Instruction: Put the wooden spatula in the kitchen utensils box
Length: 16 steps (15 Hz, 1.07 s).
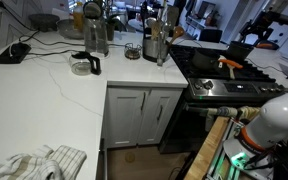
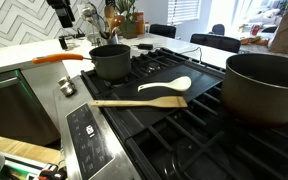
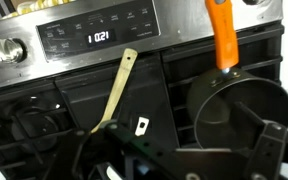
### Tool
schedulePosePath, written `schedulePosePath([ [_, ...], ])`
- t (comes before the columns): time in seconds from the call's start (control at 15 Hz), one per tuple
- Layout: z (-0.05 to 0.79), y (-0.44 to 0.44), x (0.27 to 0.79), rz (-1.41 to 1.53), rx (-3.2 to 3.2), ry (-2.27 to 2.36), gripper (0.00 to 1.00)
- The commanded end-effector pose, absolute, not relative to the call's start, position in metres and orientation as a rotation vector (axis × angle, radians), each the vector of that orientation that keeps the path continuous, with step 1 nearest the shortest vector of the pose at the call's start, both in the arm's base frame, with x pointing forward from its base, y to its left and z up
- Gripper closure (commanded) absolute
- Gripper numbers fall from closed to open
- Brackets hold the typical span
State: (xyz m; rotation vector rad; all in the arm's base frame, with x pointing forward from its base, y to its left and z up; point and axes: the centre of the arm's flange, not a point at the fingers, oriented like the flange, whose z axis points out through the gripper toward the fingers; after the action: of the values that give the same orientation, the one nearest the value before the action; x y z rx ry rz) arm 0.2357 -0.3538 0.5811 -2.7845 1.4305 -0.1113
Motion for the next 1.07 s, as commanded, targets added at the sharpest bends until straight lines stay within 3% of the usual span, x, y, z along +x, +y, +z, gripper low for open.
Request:
schedulePosePath([
  [0.0,0.553,-0.412,0.250,-0.054,-2.675,1.558,0.00],
  [0.53,0.547,-0.408,0.250,-0.050,-2.660,1.578,0.00],
  [1.0,0.505,-0.484,0.220,0.170,-2.516,1.636,0.00],
])
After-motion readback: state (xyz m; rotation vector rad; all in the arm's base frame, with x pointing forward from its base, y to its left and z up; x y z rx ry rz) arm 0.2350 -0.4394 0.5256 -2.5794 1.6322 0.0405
